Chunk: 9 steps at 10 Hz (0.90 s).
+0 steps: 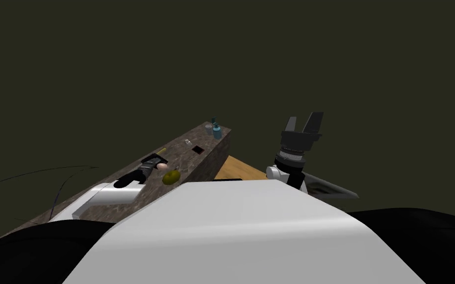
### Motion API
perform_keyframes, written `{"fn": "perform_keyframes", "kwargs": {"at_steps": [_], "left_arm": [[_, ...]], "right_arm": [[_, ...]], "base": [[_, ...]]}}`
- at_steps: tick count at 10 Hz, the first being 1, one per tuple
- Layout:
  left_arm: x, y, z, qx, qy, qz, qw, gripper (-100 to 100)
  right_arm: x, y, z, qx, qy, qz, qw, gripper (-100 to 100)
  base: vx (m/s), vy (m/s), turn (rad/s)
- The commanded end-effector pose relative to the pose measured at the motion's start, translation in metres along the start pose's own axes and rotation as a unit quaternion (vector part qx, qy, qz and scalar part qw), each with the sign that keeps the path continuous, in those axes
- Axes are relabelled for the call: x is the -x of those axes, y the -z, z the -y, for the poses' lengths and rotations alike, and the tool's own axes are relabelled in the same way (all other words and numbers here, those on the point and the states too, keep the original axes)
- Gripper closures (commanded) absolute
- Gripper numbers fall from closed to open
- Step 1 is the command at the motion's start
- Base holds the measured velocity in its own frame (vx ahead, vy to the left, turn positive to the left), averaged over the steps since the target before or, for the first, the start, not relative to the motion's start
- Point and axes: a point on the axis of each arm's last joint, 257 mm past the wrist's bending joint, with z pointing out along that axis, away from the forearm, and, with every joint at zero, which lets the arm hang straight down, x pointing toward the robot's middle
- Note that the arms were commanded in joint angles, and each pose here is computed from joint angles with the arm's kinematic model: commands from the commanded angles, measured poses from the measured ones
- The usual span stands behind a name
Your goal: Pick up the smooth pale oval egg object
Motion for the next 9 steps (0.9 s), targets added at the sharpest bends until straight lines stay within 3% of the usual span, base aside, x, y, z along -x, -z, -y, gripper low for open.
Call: {"fn": "perform_keyframes", "kwargs": {"at_steps": [1,4,5,6,7,8,9], "left_arm": [[-0.002,-0.003,-0.017,0.027,0.0,-0.004,0.9996,-100],[-0.016,-0.003,-0.054,0.08,0.004,-0.023,0.9965,-100],[-0.029,0.0,-0.073,0.103,0.01,-0.037,0.994,-100],[-0.024,-0.003,-0.06,0.088,0.007,-0.03,0.9956,-100],[-0.026,-0.003,-0.062,0.092,0.008,-0.031,0.9953,0],[-0.026,-0.008,-0.066,0.092,0.01,-0.029,0.9953,-100],[-0.026,-0.01,-0.068,0.092,0.011,-0.028,0.9953,-100]], "right_arm": [[0.0,0.0,0.0,0.0,0.0,0.0,1.0,0],[0.0,0.0,0.0,0.0,0.0,0.0,1.0,0],[0.0,0.0,0.0,0.0,0.0,0.0,1.0,0],[0.0,0.0,0.0,0.0,0.0,0.0,1.0,0],[0.0,0.0,0.0,0.0,0.0,0.0,1.0,0],[0.0,0.0,0.0,0.0,0.0,0.0,1.0,0],[0.0,0.0,0.0,0.0,0.0,0.0,1.0,0]], "base": [[0.006,0.022,-0.172],[0.024,0.018,-0.184],[0.053,0.004,-0.095],[0.026,0.0,-0.016],[0.0,0.0,0.0],[0.008,0.012,-0.035],[0.014,0.025,-0.034]]}}
